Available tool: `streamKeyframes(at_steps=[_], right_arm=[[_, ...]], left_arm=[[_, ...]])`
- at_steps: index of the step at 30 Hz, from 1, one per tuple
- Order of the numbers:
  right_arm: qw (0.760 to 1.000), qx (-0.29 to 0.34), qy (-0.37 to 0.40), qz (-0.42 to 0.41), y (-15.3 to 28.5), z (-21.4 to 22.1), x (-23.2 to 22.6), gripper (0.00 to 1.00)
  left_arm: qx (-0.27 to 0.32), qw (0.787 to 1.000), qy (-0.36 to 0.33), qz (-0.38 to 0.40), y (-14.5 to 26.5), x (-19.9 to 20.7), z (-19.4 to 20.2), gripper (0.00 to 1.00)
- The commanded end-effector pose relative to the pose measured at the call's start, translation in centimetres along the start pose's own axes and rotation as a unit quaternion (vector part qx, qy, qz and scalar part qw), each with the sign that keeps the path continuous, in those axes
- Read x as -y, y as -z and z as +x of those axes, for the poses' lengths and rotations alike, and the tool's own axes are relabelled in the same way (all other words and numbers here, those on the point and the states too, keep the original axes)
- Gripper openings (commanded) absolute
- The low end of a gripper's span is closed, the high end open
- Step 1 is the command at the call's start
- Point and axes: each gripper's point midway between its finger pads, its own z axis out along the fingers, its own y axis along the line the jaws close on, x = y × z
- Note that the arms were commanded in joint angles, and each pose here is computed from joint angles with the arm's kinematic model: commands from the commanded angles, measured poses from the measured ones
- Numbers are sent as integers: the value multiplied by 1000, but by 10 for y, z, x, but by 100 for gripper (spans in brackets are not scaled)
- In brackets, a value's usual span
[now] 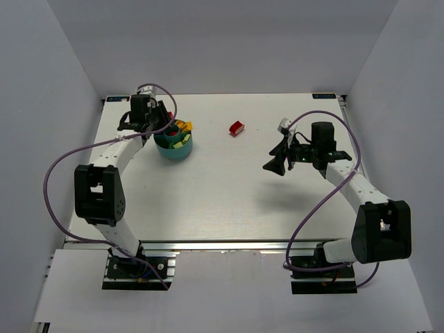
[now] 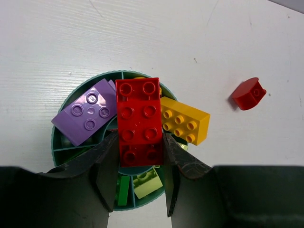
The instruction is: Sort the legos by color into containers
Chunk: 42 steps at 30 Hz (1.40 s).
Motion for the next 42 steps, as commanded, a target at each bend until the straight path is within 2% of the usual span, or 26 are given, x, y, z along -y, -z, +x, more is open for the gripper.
streamKeyframes(at_steps=[1, 2, 4, 5, 8, 9, 10, 11, 12, 13, 14, 15, 16, 17, 18, 19, 21, 22, 23, 25, 37, 40, 42], right_arm=[[1000, 19, 23, -2, 1, -14, 2, 73], [1000, 21, 18, -6, 0, -16, 2, 73], [999, 35, 10, -7, 0, -33, 6, 73], [999, 41, -31, -16, -3, -38, 5, 72], [997, 55, -56, -28, -18, -69, 7, 70], [995, 55, -76, -32, -23, -76, 4, 70], [994, 54, -77, -47, -33, -85, -6, 69], [995, 59, -78, -37, -40, -101, -1, 69], [989, 62, -126, -36, -48, -112, -5, 68], [988, 71, -131, -39, -61, -128, -12, 68], [984, 62, -164, -25, -78, -126, -4, 68], [977, 77, -197, -35, -88, -160, -16, 68], [970, 74, -230, -25, -96, -168, -15, 68], [962, 59, -265, -9, -116, -163, -7, 68], [962, 81, -261, -17, -119, -198, -11, 69], [952, 77, -293, -31, -132, -208, -25, 69], [948, 93, -300, -49, -147, -227, -33, 70], [942, 102, -313, -58, -154, -235, -43, 73], [940, 106, -316, -67, -158, -240, -49, 85], [939, 115, -314, -80, -165, -255, -64, 89], [937, 78, -316, -130, -192, -235, -120, 89], [939, 77, -309, -132, -195, -235, -126, 83], [941, 75, -305, -128, -199, -235, -129, 75]], left_arm=[[32, 999, -9, 31, 7, 11, -16, 18], [57, 997, -10, 52, 17, 21, -29, 18], [69, 993, -14, 96, 28, 34, -29, 18], [87, 989, -18, 114, 44, 43, -38, 18], [106, 982, -27, 152, 67, 55, -36, 18], [128, 976, -38, 170, 86, 64, -45, 18], [125, 975, -42, 180, 92, 64, -35, 18], [137, 966, -51, 212, 105, 76, -37, 18], [158, 957, -59, 234, 125, 86, -42, 18], [177, 948, -68, 257, 137, 94, -45, 18], [168, 946, -57, 270, 140, 94, -32, 18], [169, 940, -58, 291, 149, 99, -26, 18], [199, 927, -65, 312, 169, 108, -34, 18], [184, 928, -41, 321, 168, 105, -16, 18], [185, 924, -36, 333, 174, 107, -11, 18], [200, 917, -37, 343, 185, 110, -11, 18], [187, 921, -21, 341, 185, 104, 7, 19], [189, 919, -19, 345, 190, 105, 9, 19], [188, 918, -20, 348, 192, 105, 13, 19], [181, 921, -20, 345, 192, 103, 22, 19], [186, 922, -27, 338, 197, 100, 24, 20], [186, 923, -29, 336, 197, 100, 23, 20], [187, 923, -29, 334, 197, 99, 23, 20]])
